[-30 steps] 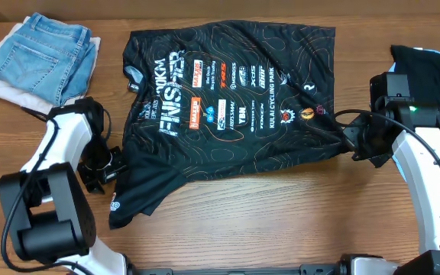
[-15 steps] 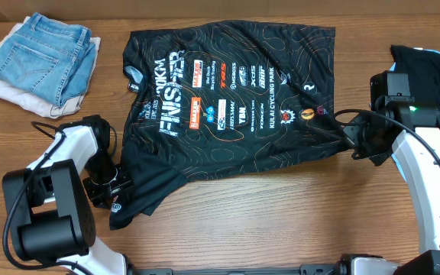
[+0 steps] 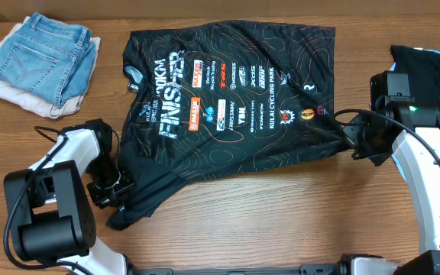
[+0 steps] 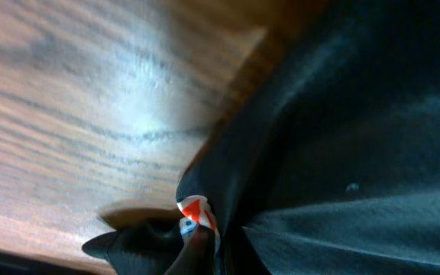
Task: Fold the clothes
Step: 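Regrasp the jersey's left hem with the left gripper and straighten it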
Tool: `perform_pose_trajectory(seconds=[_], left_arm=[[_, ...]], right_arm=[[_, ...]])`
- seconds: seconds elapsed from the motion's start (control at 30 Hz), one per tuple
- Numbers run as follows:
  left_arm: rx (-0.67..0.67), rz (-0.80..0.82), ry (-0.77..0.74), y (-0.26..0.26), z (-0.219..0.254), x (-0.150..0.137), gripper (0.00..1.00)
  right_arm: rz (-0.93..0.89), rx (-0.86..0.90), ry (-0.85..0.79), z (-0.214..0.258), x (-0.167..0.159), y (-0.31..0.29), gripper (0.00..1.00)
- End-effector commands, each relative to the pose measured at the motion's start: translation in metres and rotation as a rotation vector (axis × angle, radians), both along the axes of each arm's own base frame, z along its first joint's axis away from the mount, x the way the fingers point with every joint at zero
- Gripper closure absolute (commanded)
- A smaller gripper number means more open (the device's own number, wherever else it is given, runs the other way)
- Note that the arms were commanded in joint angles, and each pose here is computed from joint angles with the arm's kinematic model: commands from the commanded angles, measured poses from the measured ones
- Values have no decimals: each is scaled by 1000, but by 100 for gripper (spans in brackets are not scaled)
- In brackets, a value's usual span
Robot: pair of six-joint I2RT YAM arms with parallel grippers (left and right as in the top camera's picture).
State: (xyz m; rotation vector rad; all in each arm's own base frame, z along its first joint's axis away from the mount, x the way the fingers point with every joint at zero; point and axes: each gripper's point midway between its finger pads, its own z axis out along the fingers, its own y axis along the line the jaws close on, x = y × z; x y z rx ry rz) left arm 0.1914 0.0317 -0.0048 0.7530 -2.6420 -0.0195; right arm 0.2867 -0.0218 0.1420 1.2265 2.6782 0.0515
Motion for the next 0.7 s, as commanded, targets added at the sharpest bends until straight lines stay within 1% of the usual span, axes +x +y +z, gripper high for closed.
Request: perform_pose_trajectory(seconds=[0.0,0.13,0.3,0.43,0.67], left_arm=[[-18,16,91,-3,-4,-20,96],[-23,28,51,-6,17,-19,96],[-71,52,-119,-19,54,-9,96],[-96,60,-245,-27,81,-7,96],[-124,67,-355,-36,110,-15,96]], right_arm=[[-38,-15,-37,14,0,-5,96],[-118,-2,-19,18,-13,-5,96],[-225,-40,-1,29,-37,-13,96],[-228,-40,-9,38,-50,-13,96],[-227,-38,-10,44,-61,-12,96]])
